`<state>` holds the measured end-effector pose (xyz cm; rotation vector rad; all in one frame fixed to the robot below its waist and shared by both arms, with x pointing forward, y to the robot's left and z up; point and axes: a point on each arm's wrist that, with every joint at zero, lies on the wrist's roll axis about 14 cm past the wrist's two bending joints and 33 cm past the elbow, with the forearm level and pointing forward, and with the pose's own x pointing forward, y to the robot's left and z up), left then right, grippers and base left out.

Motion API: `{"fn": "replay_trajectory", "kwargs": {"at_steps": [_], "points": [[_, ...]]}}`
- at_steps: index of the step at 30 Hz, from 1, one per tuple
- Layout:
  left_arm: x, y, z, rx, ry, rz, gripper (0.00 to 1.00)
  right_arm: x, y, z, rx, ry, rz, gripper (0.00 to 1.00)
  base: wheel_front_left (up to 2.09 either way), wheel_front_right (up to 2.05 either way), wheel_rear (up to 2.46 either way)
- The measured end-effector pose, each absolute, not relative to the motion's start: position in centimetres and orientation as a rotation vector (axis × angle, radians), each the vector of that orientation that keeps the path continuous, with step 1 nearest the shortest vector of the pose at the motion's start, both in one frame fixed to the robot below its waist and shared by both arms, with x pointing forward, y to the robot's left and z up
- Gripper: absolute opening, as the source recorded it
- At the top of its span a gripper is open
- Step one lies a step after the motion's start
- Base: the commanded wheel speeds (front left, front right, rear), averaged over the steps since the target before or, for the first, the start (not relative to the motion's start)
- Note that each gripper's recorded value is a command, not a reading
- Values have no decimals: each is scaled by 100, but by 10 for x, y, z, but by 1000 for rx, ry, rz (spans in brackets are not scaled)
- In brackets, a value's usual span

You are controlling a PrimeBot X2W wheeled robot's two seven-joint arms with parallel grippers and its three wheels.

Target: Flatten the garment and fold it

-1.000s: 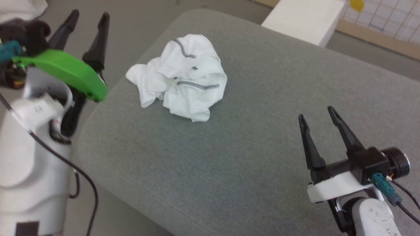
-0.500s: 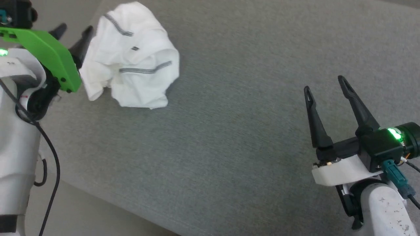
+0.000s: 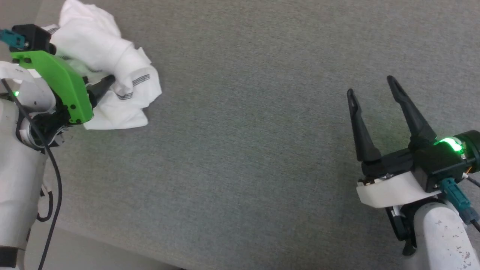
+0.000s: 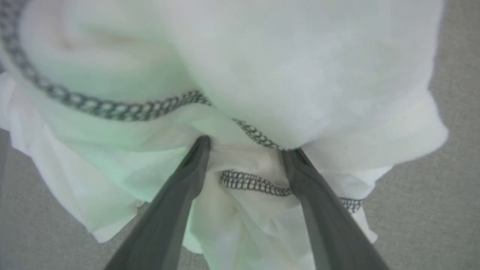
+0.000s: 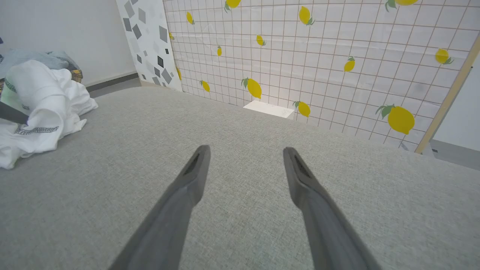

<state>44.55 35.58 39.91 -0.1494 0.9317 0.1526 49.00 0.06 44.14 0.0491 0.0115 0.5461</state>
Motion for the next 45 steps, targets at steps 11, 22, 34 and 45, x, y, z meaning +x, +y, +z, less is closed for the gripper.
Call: {"fn": "replay_trajectory", "kwargs": {"at_steps": [11,22,34,45], "points": [[455,357,387,-164,933,152,0,494,-27,437,42,16,474,100,0,0,0],[473,385,479,-69,628,174,0,485,-34,471,87,-66,454,100,0,0,0],[481,368,673,-13,76,137,0,453,-69,514,101,-141,367,100,0,0,0],[456,275,833,14,-292,-76,0,428,-113,553,87,-233,253,100,0,0,0]]}}
